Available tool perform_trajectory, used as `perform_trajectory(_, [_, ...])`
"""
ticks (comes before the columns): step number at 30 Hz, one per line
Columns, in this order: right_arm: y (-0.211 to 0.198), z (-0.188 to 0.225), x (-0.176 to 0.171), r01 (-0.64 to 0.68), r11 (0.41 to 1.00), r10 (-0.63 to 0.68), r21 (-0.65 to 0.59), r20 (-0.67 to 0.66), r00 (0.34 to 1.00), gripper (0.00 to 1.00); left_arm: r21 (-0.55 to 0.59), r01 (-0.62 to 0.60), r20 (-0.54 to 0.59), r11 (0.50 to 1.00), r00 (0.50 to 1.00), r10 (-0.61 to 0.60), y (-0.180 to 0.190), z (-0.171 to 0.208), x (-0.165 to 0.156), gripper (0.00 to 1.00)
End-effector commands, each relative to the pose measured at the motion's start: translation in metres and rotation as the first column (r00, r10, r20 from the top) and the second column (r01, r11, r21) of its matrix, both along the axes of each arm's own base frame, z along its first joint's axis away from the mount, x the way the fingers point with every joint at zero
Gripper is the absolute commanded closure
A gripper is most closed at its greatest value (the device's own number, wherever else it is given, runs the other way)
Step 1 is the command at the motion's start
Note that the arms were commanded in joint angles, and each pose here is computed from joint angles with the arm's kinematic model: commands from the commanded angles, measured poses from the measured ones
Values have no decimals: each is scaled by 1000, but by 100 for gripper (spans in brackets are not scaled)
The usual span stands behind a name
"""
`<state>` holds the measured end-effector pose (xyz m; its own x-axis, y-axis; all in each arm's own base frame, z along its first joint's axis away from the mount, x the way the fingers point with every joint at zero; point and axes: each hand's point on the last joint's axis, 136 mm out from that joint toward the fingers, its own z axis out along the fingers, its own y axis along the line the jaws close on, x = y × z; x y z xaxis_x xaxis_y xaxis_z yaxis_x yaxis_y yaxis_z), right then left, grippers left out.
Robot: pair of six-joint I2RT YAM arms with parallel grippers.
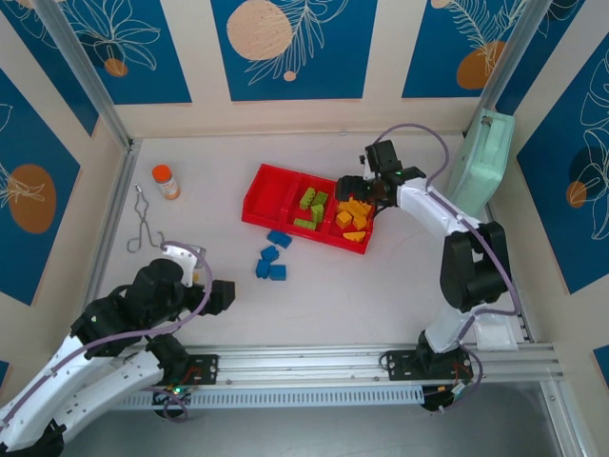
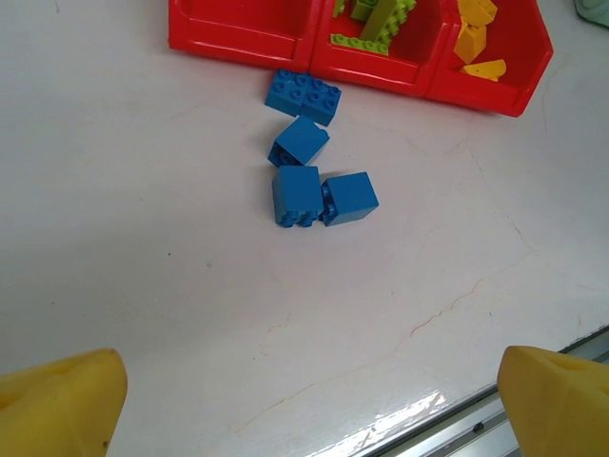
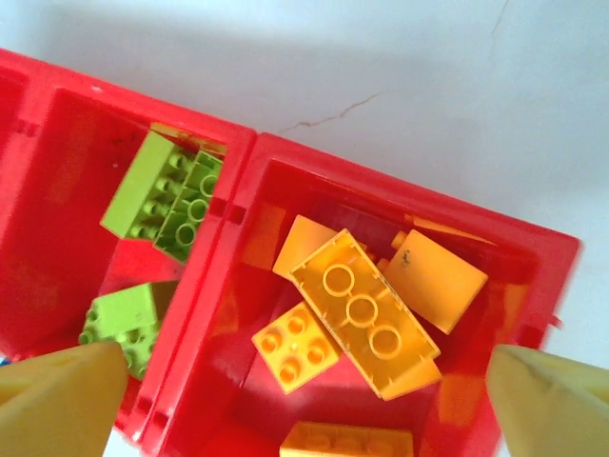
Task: Sort the legos into containers by color
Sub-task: Place the lego in the container, then rotate the lego at the center of the table.
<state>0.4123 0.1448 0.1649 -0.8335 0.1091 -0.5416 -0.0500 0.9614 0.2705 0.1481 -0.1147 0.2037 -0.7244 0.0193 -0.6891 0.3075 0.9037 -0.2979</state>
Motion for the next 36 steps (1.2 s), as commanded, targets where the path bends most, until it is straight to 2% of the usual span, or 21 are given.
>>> perform_trajectory(1, [-4,54,-18,44,997,-47,57,70,996,1,20,-12,-11,1000,1000,12,2,-1,1,1])
perform_trajectory(8, [-7,76,-84,-57,985,27,161,178,984,1,103,4,-104,995,995,7,-7,-18,7,1])
perform_trajectory(11, [-11,71,-119,-114,975,72,190,214,974,1,131,20,-163,991,987,2,-17,-32,12,1])
perform_trajectory(17, [-28,24,-167,-77,969,39,234,163,986,1,159,38,-242,987,970,2,-46,-55,33,2])
perform_trajectory(26, [-41,-21,-193,7,971,-20,238,53,998,1,283,54,-356,958,933,52,-76,-102,79,11])
perform_trajectory(30, [-42,-18,-194,7,971,-22,238,63,998,1,266,47,-408,963,910,69,-85,-125,96,21])
perform_trajectory(36, [-42,-17,-195,3,970,-22,244,74,997,1,277,38,-435,960,896,90,-88,-143,119,23])
